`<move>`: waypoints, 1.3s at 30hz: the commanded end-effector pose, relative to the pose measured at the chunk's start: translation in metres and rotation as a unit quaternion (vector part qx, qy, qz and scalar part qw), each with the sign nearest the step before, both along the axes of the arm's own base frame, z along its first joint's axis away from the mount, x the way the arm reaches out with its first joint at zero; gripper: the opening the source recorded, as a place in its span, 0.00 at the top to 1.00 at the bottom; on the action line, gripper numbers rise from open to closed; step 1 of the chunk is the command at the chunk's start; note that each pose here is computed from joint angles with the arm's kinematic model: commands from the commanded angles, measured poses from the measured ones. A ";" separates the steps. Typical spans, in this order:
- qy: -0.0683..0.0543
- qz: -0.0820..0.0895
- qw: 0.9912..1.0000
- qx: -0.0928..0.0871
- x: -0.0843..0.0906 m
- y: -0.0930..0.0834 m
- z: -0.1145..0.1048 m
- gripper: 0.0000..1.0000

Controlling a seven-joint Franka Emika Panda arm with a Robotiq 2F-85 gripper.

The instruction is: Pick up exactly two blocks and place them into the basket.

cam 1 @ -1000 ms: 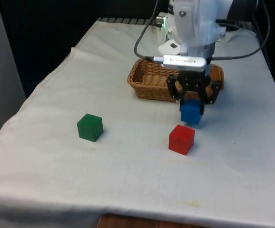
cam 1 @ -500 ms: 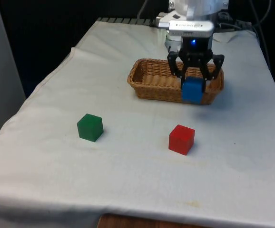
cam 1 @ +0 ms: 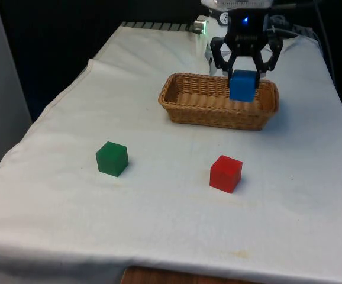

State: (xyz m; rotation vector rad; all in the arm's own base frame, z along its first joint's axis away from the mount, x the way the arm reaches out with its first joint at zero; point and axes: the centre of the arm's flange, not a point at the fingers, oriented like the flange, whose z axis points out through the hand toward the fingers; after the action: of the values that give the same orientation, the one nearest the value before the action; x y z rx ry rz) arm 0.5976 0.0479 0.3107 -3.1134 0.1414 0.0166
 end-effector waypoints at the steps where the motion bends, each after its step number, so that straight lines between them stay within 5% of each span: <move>1: -0.002 0.004 1.000 -0.001 -0.005 0.001 0.005 0.97; 8: 0.001 0.011 1.000 0.006 -0.017 0.005 0.013 0.97; 17: -0.011 0.017 1.000 0.011 -0.042 0.012 0.021 0.97; 18: -0.004 0.018 1.000 0.014 -0.041 0.011 0.020 0.97; 19: -0.016 0.018 1.000 0.012 -0.047 0.014 0.020 0.97; 26: -0.029 0.021 0.999 0.016 -0.063 0.017 0.014 0.97; 27: -0.023 0.022 0.999 0.018 -0.063 0.016 0.012 0.97; 30: -0.037 0.022 0.999 0.017 -0.074 0.019 0.008 0.97; 39: -0.043 0.028 0.999 0.016 -0.100 0.023 -0.017 0.97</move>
State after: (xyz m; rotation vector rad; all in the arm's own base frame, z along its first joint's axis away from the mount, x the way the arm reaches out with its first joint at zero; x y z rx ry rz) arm 0.4998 0.0704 0.2951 -3.0743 0.0487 -0.0964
